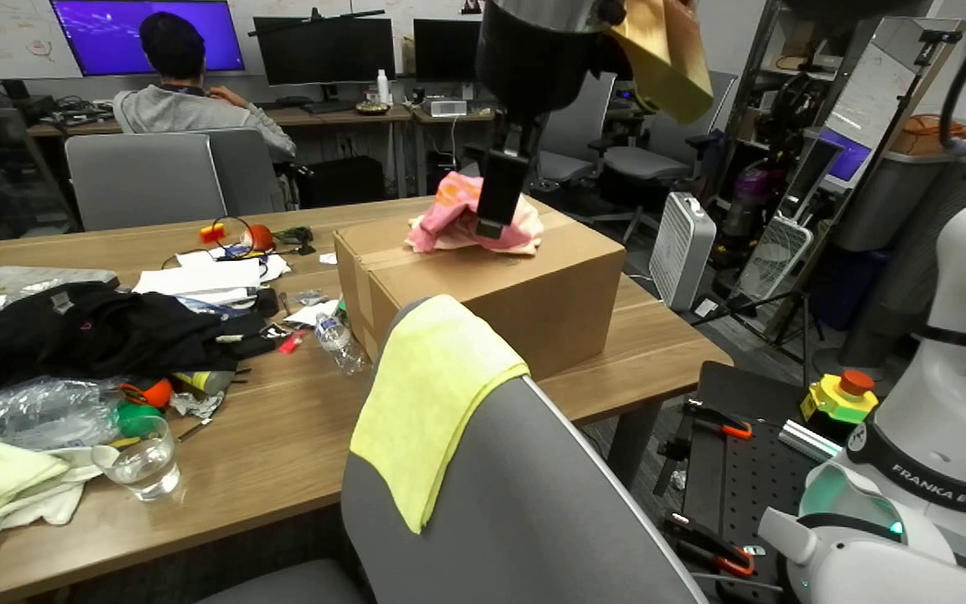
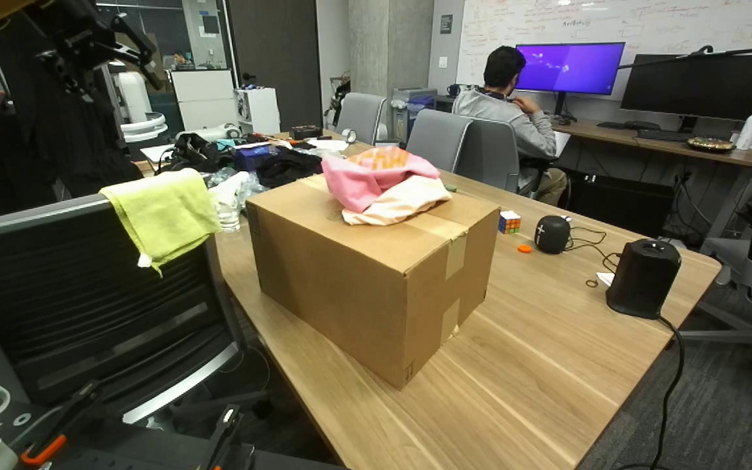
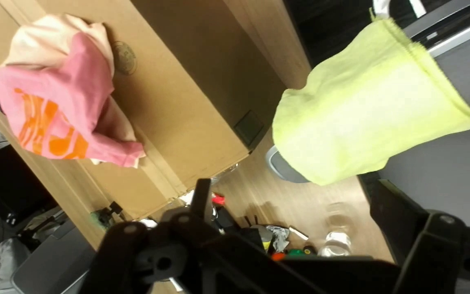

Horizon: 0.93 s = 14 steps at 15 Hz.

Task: Place the peach and pink shirts and the yellow cloth on top of the brown box

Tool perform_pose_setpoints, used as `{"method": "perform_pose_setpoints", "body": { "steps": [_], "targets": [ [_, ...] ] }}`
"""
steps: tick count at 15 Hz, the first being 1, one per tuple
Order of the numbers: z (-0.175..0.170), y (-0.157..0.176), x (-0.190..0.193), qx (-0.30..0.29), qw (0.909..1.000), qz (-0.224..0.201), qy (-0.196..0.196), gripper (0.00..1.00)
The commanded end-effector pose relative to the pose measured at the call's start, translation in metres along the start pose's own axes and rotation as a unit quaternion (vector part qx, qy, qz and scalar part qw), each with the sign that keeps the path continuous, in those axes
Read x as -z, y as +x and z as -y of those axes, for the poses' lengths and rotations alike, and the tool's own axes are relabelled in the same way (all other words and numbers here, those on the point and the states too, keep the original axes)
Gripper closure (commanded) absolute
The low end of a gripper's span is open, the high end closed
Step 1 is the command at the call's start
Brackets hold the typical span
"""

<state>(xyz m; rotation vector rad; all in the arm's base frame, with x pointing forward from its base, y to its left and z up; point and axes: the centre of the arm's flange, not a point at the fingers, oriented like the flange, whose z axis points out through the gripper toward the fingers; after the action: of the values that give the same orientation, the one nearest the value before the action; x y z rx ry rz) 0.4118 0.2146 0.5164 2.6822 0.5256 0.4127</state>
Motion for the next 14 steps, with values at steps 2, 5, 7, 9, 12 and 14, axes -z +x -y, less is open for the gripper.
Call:
{"method": "perform_pose_setpoints", "body": {
  "steps": [2,5,7,9,12,14],
  "targets": [
    [0.032,-0.015,0.002,0.006,0.9994,0.011,0.033,0.0],
    [0.049,-0.018,-0.002,0.004,0.9988,0.022,0.044,0.0],
    [0.056,-0.019,-0.006,0.001,0.9985,0.026,0.049,0.0],
    [0.061,-0.019,-0.011,-0.003,0.9981,0.034,0.052,0.0],
    [0.069,-0.017,-0.024,-0.002,0.9974,0.049,0.052,0.0],
    [0.075,-0.017,-0.033,0.0,0.9969,0.058,0.053,0.0]
  ]
}}
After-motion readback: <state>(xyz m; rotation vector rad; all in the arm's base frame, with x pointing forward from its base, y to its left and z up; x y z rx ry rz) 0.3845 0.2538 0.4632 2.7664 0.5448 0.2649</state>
